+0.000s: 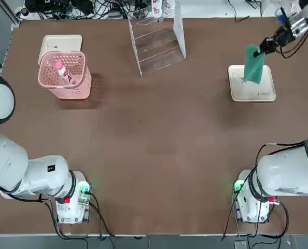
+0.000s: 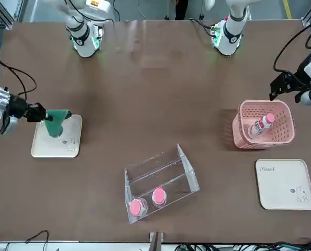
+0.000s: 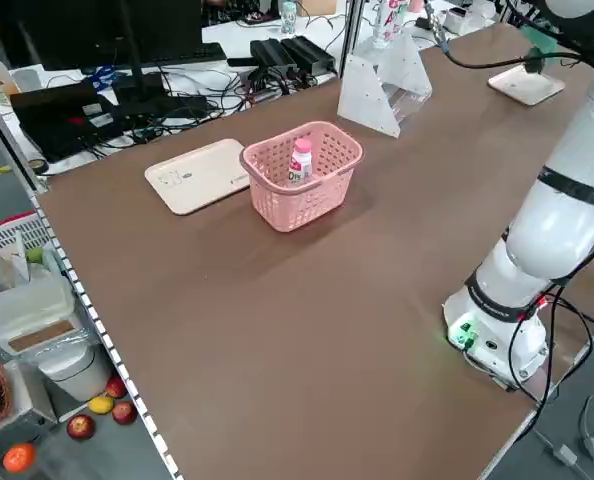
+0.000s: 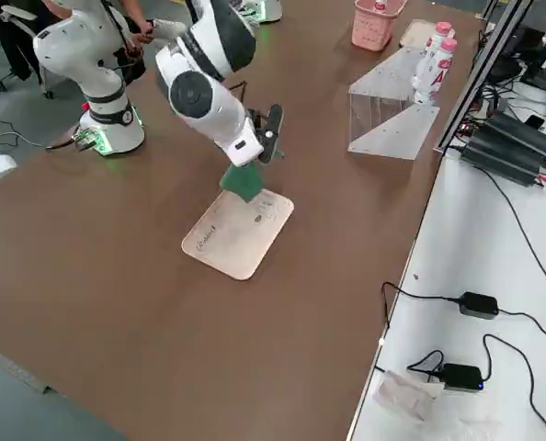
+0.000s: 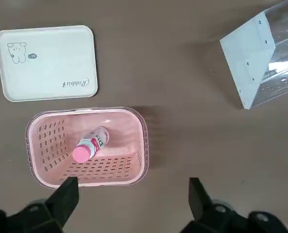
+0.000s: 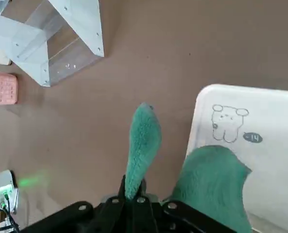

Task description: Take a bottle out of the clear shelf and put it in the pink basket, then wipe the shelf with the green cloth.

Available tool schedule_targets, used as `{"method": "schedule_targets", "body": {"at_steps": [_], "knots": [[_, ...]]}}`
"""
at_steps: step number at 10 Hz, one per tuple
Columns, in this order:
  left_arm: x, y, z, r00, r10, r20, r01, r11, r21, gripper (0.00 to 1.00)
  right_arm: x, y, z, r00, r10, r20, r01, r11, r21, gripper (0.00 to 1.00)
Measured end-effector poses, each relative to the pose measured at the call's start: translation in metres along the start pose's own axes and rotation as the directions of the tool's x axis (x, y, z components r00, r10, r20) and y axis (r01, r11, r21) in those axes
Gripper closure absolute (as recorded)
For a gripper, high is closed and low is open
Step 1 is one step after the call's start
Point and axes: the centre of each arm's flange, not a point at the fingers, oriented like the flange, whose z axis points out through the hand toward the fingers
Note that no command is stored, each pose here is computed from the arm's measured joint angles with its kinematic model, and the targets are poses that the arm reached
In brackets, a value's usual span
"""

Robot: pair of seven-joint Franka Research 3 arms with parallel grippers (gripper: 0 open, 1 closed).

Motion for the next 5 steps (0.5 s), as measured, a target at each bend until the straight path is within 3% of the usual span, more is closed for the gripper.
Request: {"method": "schedule_targets", "body": {"at_steps": [5], "knots": [[0.0,0.0,0.0,1.0,0.0,0.0,0.0,1.0,0.0,0.0,-0.036,0.08,0.013,0.996,-0.092,0.005,0.092,0.995,0.031,0.98]]}}
